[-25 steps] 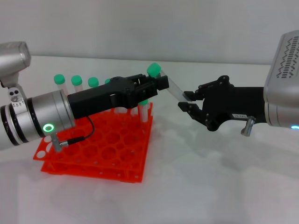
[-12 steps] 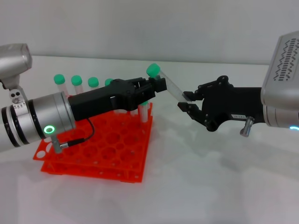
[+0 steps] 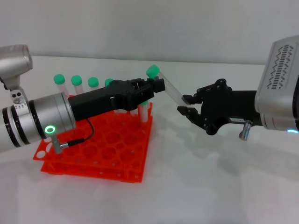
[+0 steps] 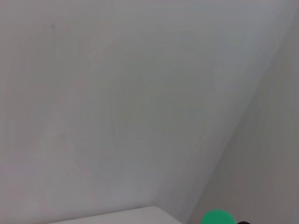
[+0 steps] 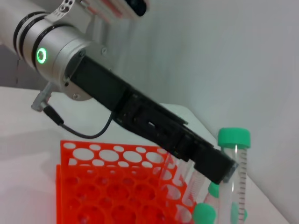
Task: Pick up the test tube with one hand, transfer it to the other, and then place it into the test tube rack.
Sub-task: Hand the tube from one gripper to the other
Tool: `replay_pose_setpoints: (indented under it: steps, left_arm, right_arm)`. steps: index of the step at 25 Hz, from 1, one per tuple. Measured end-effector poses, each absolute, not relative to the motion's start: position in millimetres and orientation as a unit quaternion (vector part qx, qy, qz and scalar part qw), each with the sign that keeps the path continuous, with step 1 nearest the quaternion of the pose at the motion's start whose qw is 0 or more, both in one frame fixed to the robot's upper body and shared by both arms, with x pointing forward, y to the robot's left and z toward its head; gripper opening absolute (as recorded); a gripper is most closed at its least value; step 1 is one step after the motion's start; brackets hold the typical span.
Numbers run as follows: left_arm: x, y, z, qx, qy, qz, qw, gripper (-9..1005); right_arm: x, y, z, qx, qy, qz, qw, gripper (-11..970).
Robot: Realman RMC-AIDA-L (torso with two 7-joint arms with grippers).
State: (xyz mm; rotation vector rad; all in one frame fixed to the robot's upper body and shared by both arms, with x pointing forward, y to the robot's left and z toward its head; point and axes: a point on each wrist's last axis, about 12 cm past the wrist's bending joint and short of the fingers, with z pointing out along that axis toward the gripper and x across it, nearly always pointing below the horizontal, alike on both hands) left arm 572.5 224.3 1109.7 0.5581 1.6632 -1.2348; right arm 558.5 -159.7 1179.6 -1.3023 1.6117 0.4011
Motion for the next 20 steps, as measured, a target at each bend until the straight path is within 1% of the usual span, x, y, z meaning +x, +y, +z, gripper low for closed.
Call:
replay_pose_setpoints:
  steps: [18,20]
  left_arm:
    - [572.4,224.2,1108.3,0.232,0.685,-0.502,0.474,299]
    - [572.8,224.2,1108.0,0.232,0.686,-0.501,0.474,321]
  right_arm:
    - [556.2,-154.9,1178.2,-0.546,0.660,0.165,0.488,181]
    - [556.2,-154.5,1178.6,-0.545,0.660,0.166,0.489,190]
